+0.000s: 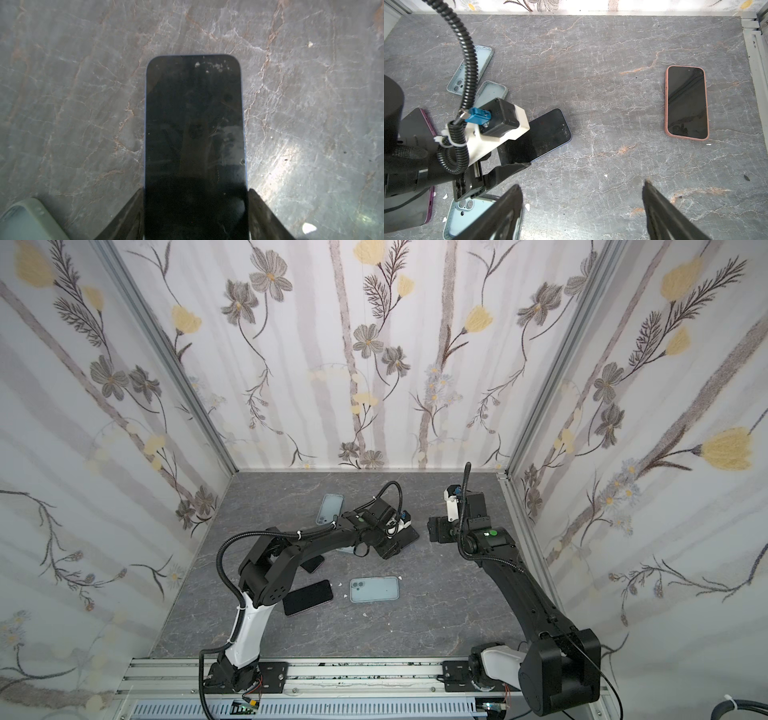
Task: Put the phone into the phone case
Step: 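Lift the black phone with the left gripper while the right gripper approaches it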
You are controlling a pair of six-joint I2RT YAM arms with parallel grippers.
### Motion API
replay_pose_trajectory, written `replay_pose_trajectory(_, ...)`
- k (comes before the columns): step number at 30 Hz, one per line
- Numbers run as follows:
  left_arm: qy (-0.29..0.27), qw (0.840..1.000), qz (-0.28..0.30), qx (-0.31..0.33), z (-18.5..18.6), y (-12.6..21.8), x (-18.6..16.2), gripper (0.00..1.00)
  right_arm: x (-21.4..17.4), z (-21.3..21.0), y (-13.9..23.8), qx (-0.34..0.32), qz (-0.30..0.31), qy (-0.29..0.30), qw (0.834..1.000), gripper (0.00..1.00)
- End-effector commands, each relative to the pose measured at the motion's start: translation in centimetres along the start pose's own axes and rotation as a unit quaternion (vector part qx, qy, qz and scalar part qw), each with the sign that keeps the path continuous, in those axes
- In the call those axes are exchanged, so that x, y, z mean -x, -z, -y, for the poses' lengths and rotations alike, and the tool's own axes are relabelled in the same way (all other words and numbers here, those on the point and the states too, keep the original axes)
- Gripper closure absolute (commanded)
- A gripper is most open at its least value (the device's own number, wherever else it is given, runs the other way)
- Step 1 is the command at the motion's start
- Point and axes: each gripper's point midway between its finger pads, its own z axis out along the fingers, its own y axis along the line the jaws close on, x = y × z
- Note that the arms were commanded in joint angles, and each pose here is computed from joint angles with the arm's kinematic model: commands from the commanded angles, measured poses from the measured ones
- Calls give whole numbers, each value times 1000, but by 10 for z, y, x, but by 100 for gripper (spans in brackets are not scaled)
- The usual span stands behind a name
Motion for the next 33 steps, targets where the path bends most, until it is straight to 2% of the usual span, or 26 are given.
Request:
replay_pose_trajectory(1,-17,999,45,20,-7,17,24,63,13,-6,6,13,21,-8,1000,11)
replay_pose_trajectory(8,-35,995,80,40,-10,57,37,62,30,-26,20,65,39,-16,997,15)
replay_pose_trajectory(18,-79,984,148,56,-2,131,44,63,45,-70,39,189,43,-5,981,22)
replay_pose_trajectory(25,-134,974,175,43,15,164,25,62,40,-85,34,233,8,-8,973,22)
replay_pose_trajectory(33,-163,963,212,31,32,192,23,62,25,-119,37,316,-37,17,948,28)
